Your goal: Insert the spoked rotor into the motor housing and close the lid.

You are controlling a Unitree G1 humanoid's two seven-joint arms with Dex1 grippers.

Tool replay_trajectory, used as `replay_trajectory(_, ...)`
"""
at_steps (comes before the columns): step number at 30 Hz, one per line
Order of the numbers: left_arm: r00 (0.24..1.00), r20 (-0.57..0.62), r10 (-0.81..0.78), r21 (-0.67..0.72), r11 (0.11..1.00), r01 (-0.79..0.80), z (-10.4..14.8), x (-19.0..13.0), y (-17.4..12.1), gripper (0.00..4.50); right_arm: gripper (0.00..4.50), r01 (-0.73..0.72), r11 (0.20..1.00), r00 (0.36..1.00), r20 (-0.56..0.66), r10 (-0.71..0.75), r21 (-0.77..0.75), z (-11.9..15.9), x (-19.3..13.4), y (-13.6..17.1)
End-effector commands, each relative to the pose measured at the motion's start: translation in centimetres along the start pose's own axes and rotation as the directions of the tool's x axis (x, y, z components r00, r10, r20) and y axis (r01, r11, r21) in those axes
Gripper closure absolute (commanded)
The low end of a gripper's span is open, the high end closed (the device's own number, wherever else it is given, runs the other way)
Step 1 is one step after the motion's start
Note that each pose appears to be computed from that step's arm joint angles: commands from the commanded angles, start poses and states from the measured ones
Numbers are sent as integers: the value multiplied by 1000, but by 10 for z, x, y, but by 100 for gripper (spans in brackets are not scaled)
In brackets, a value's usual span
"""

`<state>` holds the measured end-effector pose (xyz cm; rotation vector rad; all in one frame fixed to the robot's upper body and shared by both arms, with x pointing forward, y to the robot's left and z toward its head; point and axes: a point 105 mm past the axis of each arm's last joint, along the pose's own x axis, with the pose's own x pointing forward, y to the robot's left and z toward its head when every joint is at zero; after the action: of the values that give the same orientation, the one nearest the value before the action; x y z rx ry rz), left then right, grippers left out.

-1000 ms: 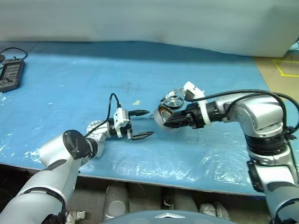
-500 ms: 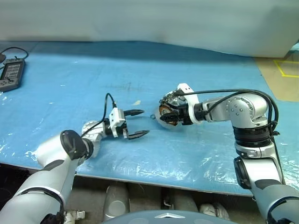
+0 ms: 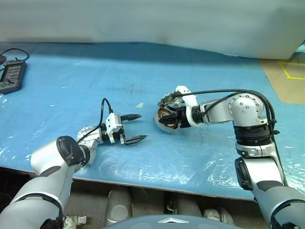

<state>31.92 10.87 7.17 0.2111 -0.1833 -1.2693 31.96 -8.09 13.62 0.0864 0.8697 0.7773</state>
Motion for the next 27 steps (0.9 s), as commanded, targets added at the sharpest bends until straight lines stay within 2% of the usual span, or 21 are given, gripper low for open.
replay_trajectory(1,1000,16,21,5,1000,-21,6,-1,6,0,275,-8,1000,1000,-3,8,12,-5,-6,0)
replay_trajectory(12,1000,15,13,1,1000,-13,7,2,7,0,275,30,998,999,-20,-28,58,-23,-11,-6)
replay_trajectory(13,1000,14,12,1,1000,-12,7,2,7,0,198,28,998,999,-17,-27,61,-23,-10,-5)
replay_trajectory(14,1000,14,11,1,1000,-11,7,2,7,0,186,26,998,1000,-15,-25,61,-22,-10,-4)
replay_trajectory(18,1000,11,10,1,1000,-10,8,1,8,0,43,30,998,1000,-4,-29,61,-20,-9,-2)
replay_trajectory(19,1000,9,9,1,1000,-9,8,0,8,0,19,27,998,1000,-2,-27,54,-19,-9,0)
replay_trajectory(20,1000,7,9,1,1000,-9,8,0,9,0,4,17,999,1000,-3,-17,46,-17,-10,3)
replay_trajectory(27,1000,3,4,-6,1000,-4,8,-1,9,0,4,-96,995,994,49,94,30,8,-27,20)
